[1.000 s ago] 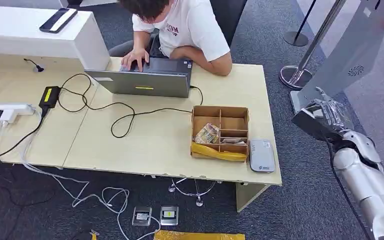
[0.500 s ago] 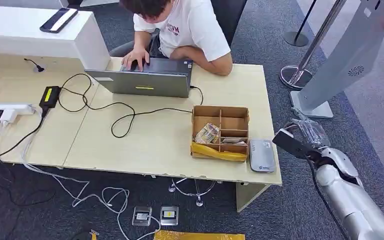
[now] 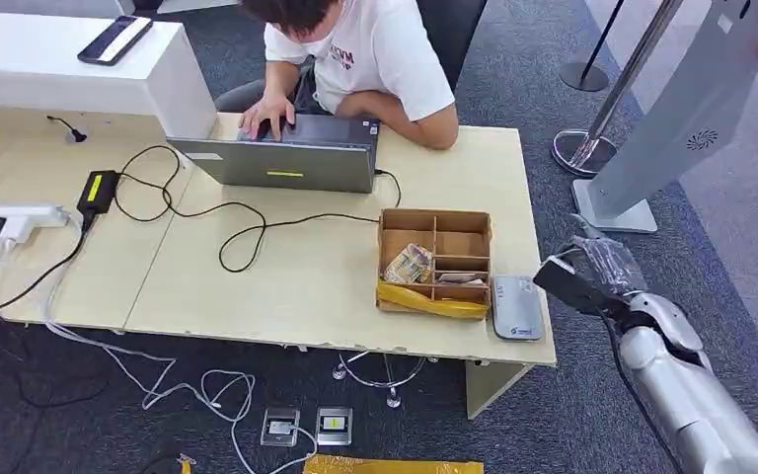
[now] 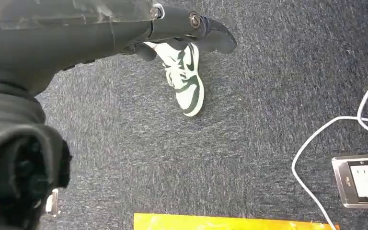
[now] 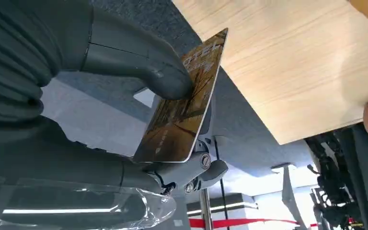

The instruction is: Pass the card to the sensor for recognition and then transmit it.

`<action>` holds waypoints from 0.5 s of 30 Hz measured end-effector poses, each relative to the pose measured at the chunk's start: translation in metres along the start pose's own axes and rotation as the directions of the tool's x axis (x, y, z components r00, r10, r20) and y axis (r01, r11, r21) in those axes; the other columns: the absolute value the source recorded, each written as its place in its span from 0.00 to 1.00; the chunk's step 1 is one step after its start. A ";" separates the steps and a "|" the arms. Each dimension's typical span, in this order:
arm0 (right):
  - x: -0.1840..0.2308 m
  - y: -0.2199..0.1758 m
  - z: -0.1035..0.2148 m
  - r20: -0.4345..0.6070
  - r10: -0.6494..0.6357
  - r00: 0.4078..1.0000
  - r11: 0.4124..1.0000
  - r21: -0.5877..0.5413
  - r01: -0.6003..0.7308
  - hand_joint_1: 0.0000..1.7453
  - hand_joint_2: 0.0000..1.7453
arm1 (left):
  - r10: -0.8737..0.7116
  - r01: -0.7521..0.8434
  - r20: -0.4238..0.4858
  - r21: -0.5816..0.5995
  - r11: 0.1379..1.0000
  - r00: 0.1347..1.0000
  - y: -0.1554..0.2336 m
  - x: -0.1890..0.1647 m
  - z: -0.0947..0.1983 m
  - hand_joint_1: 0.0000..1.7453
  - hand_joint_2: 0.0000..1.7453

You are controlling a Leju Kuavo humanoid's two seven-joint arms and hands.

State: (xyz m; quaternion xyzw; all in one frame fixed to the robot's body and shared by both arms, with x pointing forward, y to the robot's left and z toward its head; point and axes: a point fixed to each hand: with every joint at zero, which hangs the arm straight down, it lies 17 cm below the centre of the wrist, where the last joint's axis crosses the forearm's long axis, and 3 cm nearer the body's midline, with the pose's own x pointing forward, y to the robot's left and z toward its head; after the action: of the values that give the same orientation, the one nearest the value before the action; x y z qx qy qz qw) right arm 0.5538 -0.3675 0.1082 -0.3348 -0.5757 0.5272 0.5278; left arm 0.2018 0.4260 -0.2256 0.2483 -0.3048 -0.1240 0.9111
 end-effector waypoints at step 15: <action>0.020 0.042 0.020 0.013 0.026 1.000 0.996 0.084 -0.027 1.00 1.00 | 0.000 0.000 0.000 0.004 1.000 1.000 0.001 0.000 0.000 0.00 0.00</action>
State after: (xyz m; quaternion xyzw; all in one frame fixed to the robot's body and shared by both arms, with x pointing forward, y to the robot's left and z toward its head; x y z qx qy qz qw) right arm 0.5232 -0.3446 0.0749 -0.3167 -0.5516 0.5601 0.5308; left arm 0.2020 0.4264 -0.2254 0.2500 -0.3049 -0.1235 0.9106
